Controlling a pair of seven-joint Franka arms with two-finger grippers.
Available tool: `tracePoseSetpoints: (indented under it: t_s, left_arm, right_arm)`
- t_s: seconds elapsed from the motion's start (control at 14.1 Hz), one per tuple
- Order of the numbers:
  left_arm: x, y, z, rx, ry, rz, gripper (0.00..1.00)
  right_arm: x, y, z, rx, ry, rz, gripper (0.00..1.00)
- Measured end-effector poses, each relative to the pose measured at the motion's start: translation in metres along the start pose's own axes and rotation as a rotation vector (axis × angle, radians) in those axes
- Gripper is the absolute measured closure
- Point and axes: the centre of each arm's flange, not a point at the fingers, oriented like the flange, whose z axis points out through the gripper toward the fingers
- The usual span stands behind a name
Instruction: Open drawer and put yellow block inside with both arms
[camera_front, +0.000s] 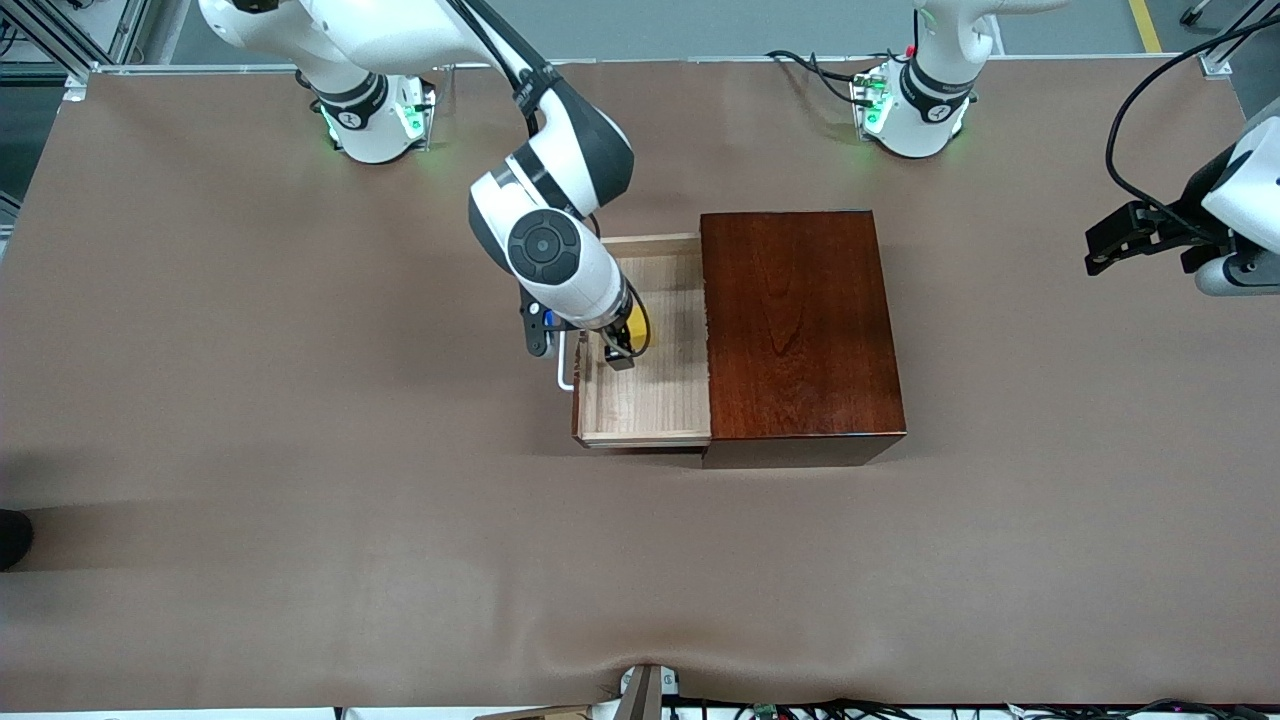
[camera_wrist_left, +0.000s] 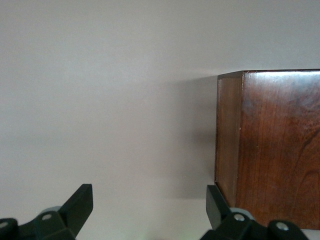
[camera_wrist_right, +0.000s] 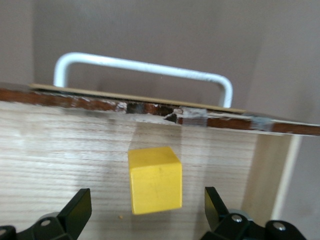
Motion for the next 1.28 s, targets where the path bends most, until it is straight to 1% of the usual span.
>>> tracePoseSetpoints:
  t_s: [0.07, 0.21, 0.28, 0.36, 0.5, 0.64, 0.71, 0.85, 1.07, 1.28]
  left_arm:
    - [0.000, 0.000, 0.000, 0.000, 0.000, 0.000, 0.00]
    - [0.000, 0.000, 0.000, 0.000, 0.000, 0.000, 0.00]
    - [0.000, 0.000, 0.000, 0.000, 0.000, 0.000, 0.00]
    - [0.000, 0.000, 0.000, 0.000, 0.000, 0.000, 0.00]
    - [0.000, 0.000, 0.000, 0.000, 0.000, 0.000, 0.00]
    - [0.000, 0.000, 0.000, 0.000, 0.000, 0.000, 0.00]
    - [0.000, 0.000, 0.000, 0.000, 0.000, 0.001, 0.00]
    - [0.000, 0.000, 0.000, 0.000, -0.002, 0.002, 0.00]
    - [-0.002, 0.002, 0.002, 0.001, -0.020, 0.006, 0.00]
    - [-0.003, 0.003, 0.002, 0.002, -0.024, 0.007, 0.00]
  right_arm:
    - [0.004, -0.002, -0.017, 0.007, 0.039, -0.039, 0.00]
    - [0.011, -0.002, -0.049, 0.050, 0.163, -0.153, 0.00]
    - [0.012, 0.000, -0.063, 0.074, 0.205, -0.182, 0.00]
    - [0.014, 0.002, -0.077, 0.096, 0.225, -0.197, 0.00]
    - [0.028, 0.001, -0.106, 0.128, 0.228, -0.238, 0.00]
    - [0.057, -0.003, -0.142, 0.151, 0.222, -0.312, 0.00]
    - [0.072, -0.002, -0.156, 0.140, 0.225, -0.332, 0.00]
    - [0.101, 0.001, -0.176, 0.099, 0.234, -0.374, 0.00]
    - [0.144, 0.007, -0.212, 0.079, 0.234, -0.452, 0.00]
    - [0.192, 0.020, -0.247, 0.042, 0.224, -0.521, 0.00]
